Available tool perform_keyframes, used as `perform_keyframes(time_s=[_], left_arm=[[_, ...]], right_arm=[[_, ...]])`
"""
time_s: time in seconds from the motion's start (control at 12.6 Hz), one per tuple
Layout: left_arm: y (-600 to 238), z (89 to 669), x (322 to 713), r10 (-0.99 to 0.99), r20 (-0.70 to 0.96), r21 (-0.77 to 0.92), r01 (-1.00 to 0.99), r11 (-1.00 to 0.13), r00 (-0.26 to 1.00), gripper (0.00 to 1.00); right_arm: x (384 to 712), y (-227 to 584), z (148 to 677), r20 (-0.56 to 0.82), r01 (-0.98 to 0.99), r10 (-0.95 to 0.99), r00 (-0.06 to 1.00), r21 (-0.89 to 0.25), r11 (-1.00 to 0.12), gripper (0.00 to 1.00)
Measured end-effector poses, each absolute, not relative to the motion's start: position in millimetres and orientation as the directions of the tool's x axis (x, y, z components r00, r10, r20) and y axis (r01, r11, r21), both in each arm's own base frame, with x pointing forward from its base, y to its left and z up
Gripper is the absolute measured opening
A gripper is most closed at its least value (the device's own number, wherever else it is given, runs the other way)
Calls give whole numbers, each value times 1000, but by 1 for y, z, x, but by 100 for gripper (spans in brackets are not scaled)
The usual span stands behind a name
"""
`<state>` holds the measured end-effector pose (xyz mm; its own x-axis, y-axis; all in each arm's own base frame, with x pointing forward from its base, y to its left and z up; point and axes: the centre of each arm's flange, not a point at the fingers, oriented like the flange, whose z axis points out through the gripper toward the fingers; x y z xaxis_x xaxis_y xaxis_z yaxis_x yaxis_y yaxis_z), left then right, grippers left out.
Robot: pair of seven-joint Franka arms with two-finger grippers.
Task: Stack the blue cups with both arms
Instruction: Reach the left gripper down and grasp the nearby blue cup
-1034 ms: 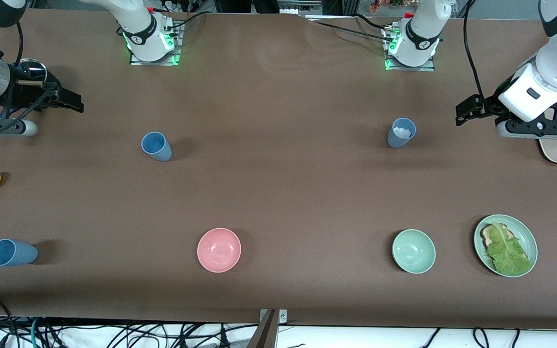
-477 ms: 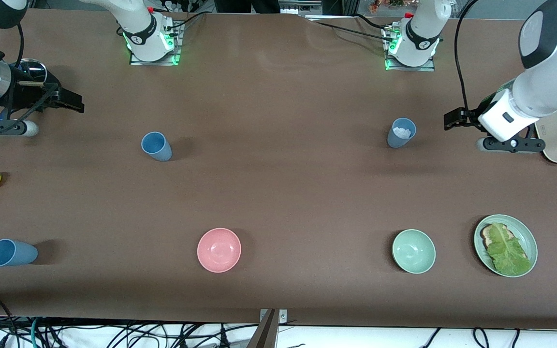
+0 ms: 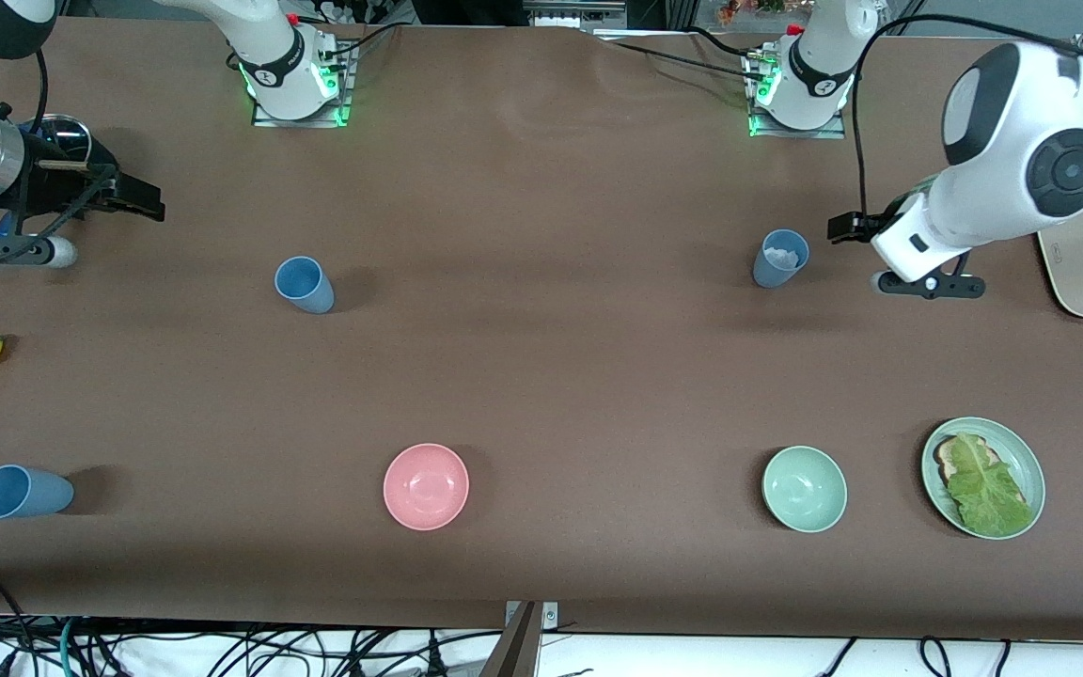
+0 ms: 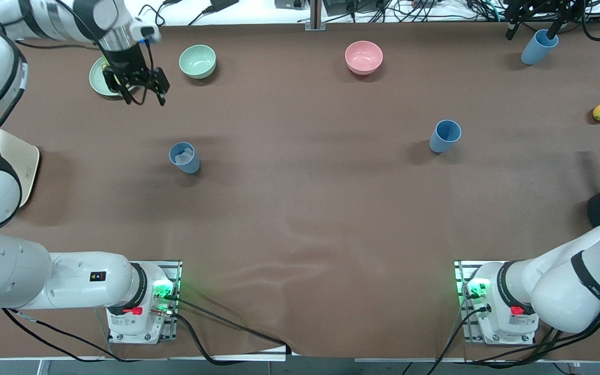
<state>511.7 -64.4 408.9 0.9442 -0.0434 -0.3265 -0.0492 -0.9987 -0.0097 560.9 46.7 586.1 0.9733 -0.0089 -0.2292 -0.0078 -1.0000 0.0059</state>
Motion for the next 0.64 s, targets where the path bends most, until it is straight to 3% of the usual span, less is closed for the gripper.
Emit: perform_keyframes(time_s=[0.64], left_arm=[[-62, 266, 475, -51, -360, 5, -53, -999, 932, 98]], right_arm=[[561, 47, 585, -230, -8, -9, 973, 7, -1000, 100]])
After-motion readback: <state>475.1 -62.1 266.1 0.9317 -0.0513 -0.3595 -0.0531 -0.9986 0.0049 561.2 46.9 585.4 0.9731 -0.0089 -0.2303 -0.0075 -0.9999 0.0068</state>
